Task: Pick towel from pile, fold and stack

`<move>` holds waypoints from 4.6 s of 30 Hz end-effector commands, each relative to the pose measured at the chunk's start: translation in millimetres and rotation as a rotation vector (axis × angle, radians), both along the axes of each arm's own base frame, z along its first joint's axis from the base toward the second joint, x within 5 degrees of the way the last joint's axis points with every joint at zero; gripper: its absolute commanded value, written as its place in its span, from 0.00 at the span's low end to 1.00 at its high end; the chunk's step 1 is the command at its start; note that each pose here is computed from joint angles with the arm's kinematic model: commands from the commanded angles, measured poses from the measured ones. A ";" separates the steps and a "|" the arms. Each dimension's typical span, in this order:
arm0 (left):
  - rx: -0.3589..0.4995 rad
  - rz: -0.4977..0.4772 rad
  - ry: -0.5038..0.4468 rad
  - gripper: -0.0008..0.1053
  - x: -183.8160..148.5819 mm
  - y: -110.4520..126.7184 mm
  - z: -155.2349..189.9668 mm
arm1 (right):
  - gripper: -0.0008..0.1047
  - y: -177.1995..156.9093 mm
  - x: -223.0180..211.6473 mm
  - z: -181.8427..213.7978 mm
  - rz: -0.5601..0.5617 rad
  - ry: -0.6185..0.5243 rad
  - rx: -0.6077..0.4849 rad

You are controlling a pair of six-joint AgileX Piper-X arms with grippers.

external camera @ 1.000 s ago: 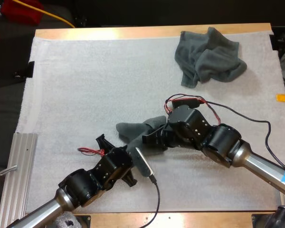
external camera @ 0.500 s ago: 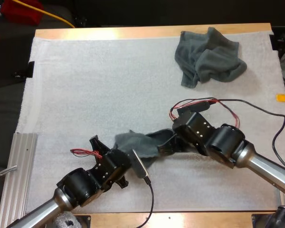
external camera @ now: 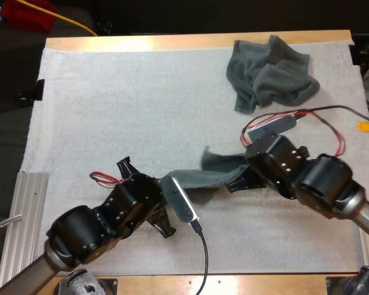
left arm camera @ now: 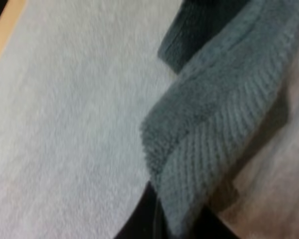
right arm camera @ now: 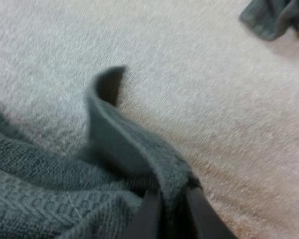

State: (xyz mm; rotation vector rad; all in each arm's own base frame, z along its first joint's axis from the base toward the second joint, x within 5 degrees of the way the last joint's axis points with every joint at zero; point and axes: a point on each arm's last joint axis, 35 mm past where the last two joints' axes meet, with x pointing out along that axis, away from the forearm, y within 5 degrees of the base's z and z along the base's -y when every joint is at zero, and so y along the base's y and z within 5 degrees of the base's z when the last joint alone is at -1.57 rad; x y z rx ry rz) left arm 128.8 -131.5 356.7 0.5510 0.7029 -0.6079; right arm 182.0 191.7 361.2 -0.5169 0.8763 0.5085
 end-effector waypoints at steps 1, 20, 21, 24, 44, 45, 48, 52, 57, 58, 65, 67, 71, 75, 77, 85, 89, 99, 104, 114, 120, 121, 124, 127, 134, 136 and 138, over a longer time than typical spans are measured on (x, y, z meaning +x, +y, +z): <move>-0.043 -0.007 0.013 0.01 -3.9 1.5 10.9 | 0.02 -7.4 -3.7 12.4 -0.004 -0.015 -0.011; -0.110 -0.105 0.300 0.01 -29.3 12.0 32.2 | 0.02 -4.6 -61.4 41.3 0.062 0.060 -0.071; -0.094 -0.121 0.314 0.01 -32.6 11.4 31.1 | 0.02 -4.9 -66.4 40.3 0.060 0.063 -0.096; -0.075 -0.156 0.340 0.01 -41.1 7.9 29.6 | 0.02 -6.0 -79.4 38.4 0.062 0.084 -0.138; 0.076 -0.119 0.278 0.01 -30.8 -10.3 16.6 | 0.02 -1.5 -101.3 -9.2 -0.041 0.082 -0.249; 0.085 -0.108 0.279 0.01 -26.1 -12.0 14.5 | 0.02 -2.6 -98.3 -13.0 -0.057 0.086 -0.254; 0.082 -0.068 0.267 0.01 -12.3 -12.0 12.2 | 0.02 -2.1 -88.6 -20.1 -0.079 0.080 -0.236; 0.077 -0.009 0.247 0.01 2.7 -1.1 13.0 | 0.02 4.1 -70.6 -21.8 -0.081 0.061 -0.144; -0.002 0.001 0.271 0.01 17.8 10.0 14.8 | 0.02 11.6 -45.2 -25.5 -0.107 0.110 -0.019; -0.026 0.008 0.267 0.01 21.5 12.0 15.8 | 0.02 13.0 -39.0 -28.0 -0.117 0.126 -0.002; -0.018 0.032 0.293 0.01 43.6 18.6 4.8 | 0.02 21.0 -2.7 -47.9 -0.176 0.208 0.072; -0.006 0.031 0.337 0.01 53.6 18.9 -8.5 | 0.02 23.1 8.6 -53.2 -0.189 0.224 0.107; 0.001 0.048 0.379 0.01 68.8 20.9 -29.6 | 0.02 26.0 26.3 -61.7 -0.203 0.257 0.173; 0.010 0.075 0.392 0.01 83.3 28.5 -39.3 | 0.02 29.0 47.1 -74.1 -0.242 0.309 0.262; -0.001 0.092 0.390 0.01 91.3 33.7 -42.3 | 0.02 30.1 55.1 -78.5 -0.250 0.312 0.288; -0.043 0.135 0.476 0.01 122.3 41.6 -70.7 | 0.02 33.3 82.6 -93.7 -0.322 0.349 0.423; -0.032 0.158 0.519 0.01 130.0 43.2 -82.5 | 0.02 32.8 93.2 -100.8 -0.412 0.394 0.501; -0.065 0.195 0.453 0.01 141.8 50.6 -81.7 | 0.02 41.0 109.3 -112.1 -0.490 0.381 0.600; -0.058 0.249 0.420 0.17 146.9 59.0 -80.8 | 0.02 44.0 114.3 -119.3 -0.512 0.386 0.618; -0.003 0.421 0.329 0.64 154.5 65.4 -78.7 | 0.43 50.8 125.3 -110.0 -0.406 0.280 0.703; -0.021 0.470 0.333 0.63 153.5 66.0 -77.6 | 0.66 53.3 124.9 -97.2 -0.135 0.165 0.653; -0.025 0.476 0.335 0.63 151.9 66.4 -76.2 | 0.66 51.6 122.7 -93.1 -0.106 0.149 0.634; -0.048 0.483 0.352 0.63 146.7 66.9 -72.0 | 0.66 43.6 115.1 -85.8 -0.086 0.115 0.543; -0.091 0.469 0.357 0.63 140.7 66.9 -64.8 | 0.66 33.7 107.1 -77.9 -0.088 0.066 0.432; -0.146 0.484 0.329 0.63 122.1 70.6 -43.8 | 0.66 20.2 91.2 -67.1 -0.067 0.086 0.332; -0.152 0.480 0.329 0.63 113.5 72.4 -37.3 | 0.66 15.9 85.6 -64.9 -0.062 0.107 0.305; -0.162 0.476 0.329 0.63 106.6 73.7 -32.1 | 0.66 12.5 81.2 -63.9 -0.067 0.130 0.286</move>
